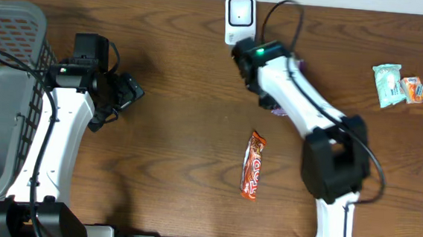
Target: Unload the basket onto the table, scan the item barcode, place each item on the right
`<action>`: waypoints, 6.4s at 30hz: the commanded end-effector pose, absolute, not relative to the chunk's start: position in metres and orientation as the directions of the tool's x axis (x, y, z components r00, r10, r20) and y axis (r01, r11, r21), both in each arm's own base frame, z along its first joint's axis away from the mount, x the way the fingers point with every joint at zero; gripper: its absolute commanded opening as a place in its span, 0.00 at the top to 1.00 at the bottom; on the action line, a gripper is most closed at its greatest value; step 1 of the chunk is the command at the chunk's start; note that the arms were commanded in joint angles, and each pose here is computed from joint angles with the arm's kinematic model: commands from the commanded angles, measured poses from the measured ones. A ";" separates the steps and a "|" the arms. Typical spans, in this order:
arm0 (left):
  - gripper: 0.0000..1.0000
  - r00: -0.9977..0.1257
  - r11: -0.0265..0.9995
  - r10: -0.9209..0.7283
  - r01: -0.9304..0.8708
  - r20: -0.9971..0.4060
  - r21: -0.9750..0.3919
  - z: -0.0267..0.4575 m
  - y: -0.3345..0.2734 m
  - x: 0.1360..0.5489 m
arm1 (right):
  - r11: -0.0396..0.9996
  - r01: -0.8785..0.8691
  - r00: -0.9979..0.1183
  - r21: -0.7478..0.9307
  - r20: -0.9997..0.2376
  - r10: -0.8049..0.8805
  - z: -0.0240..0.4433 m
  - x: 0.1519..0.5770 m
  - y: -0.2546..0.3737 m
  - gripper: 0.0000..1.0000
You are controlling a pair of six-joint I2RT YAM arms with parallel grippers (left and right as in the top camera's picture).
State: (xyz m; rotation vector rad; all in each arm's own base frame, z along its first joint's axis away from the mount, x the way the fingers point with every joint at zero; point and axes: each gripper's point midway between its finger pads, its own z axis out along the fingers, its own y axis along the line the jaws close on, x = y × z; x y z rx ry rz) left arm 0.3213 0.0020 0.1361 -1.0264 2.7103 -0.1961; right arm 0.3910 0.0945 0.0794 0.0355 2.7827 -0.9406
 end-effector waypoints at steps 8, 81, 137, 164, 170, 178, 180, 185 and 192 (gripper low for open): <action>0.02 -0.724 0.746 -0.666 -0.636 -0.180 -0.199 0.137 0.005 0.321 | 0.977 -0.027 -0.975 -0.211 -0.208 -0.072 0.076 0.398 0.213 0.50; 0.02 -0.724 0.746 -0.666 -0.636 -0.180 -0.199 0.137 0.005 0.321 | 0.643 0.190 -0.771 0.742 -0.292 0.565 0.147 0.584 0.217 0.99; 0.02 -0.724 0.746 -0.666 -0.636 -0.180 -0.199 0.137 0.005 0.321 | 0.888 -0.049 -0.999 0.457 -0.005 -0.052 0.217 0.330 0.074 0.21; 0.02 -0.724 0.746 -0.666 -0.636 -0.180 -0.199 0.137 0.005 0.321 | 0.990 0.034 -0.964 0.135 0.267 -0.004 0.010 0.222 0.173 0.48; 0.02 -0.724 0.746 -0.666 -0.636 -0.180 -0.199 0.137 0.005 0.321 | 0.979 0.017 -0.971 0.201 0.238 -0.032 0.008 0.226 0.189 0.66; 0.02 -0.724 0.746 -0.666 -0.636 -0.180 -0.199 0.137 0.005 0.321 | 0.980 -0.012 -0.975 0.200 0.214 -0.055 0.004 0.224 0.197 0.55; 0.02 -0.724 0.746 -0.666 -0.636 -0.180 -0.199 0.137 0.005 0.321 | 0.988 0.009 -0.978 0.157 0.208 -0.024 0.000 0.223 0.193 0.61; 0.02 -0.724 0.746 -0.666 -0.636 -0.180 -0.199 0.137 0.005 0.321 | 0.986 -0.041 -0.983 0.159 0.171 -0.069 -0.001 0.225 0.200 0.99; 0.02 -0.724 0.746 -0.666 -0.636 -0.180 -0.199 0.137 0.005 0.321 | 0.991 -0.126 -0.989 0.047 0.074 -0.129 0.018 0.251 0.191 0.99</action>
